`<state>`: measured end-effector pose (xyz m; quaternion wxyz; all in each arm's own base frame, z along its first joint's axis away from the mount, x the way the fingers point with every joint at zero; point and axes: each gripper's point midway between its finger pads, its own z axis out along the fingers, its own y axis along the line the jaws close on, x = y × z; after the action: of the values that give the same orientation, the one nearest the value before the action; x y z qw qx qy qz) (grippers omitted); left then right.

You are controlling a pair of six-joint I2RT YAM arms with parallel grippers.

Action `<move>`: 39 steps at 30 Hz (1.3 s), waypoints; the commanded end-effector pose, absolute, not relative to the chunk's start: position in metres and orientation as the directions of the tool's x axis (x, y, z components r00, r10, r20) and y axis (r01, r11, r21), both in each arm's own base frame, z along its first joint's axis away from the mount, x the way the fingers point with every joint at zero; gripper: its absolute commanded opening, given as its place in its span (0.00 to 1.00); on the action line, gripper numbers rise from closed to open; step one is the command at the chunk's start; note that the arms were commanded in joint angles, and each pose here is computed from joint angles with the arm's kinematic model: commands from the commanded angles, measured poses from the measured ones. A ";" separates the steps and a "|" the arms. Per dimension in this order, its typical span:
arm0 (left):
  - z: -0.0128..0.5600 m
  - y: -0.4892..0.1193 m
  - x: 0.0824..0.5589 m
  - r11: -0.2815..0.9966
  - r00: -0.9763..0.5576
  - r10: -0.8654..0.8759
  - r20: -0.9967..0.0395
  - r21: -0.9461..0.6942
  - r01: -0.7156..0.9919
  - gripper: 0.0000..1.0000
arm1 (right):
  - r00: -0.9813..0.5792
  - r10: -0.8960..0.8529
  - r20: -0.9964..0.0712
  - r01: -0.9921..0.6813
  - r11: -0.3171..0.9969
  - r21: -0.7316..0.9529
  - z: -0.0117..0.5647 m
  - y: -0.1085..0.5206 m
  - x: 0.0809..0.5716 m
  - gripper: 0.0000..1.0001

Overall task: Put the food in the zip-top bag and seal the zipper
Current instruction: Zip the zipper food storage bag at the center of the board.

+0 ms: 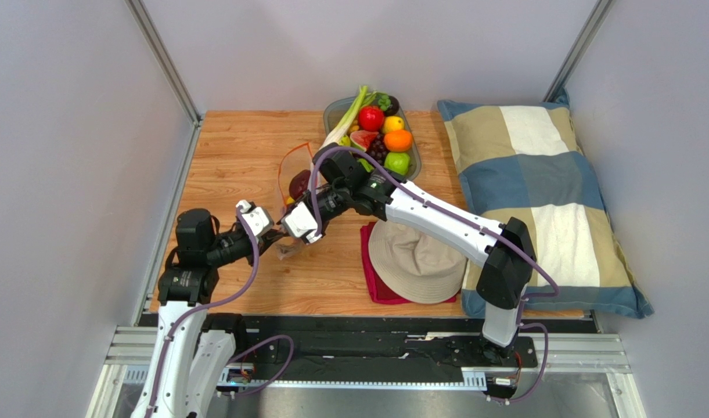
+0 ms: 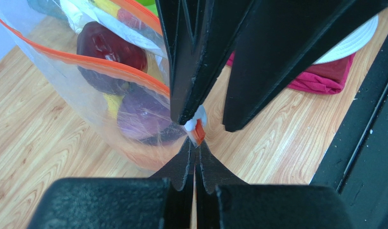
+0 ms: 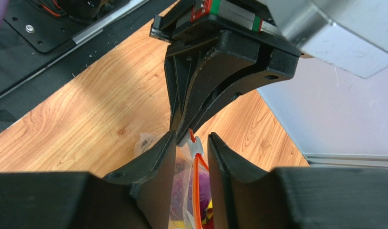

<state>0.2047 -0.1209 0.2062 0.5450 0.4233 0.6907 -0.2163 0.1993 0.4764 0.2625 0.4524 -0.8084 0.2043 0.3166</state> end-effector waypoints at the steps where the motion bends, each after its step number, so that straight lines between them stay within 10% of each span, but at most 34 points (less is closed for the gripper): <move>1: 0.231 -0.125 0.204 0.512 0.061 0.354 -0.933 0.248 0.822 0.00 | 0.775 -0.032 -0.631 -0.565 -0.484 -0.668 0.276 0.483 0.208 0.33; 17: 0.233 -0.124 0.199 0.501 0.084 0.368 -0.926 0.274 0.821 0.00 | 0.801 -0.089 -0.593 -0.557 -0.475 -0.681 0.270 0.481 0.222 0.00; 39: 0.238 -0.125 0.196 0.493 0.125 0.371 -0.920 0.309 0.814 0.00 | 0.791 -0.214 -0.573 -0.603 -0.434 -0.670 0.270 0.454 0.277 0.00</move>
<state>0.1989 -0.1186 0.2112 0.5592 0.4447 0.6727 -0.1923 0.2557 0.4551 0.2503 0.4469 -0.8287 0.2405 0.2361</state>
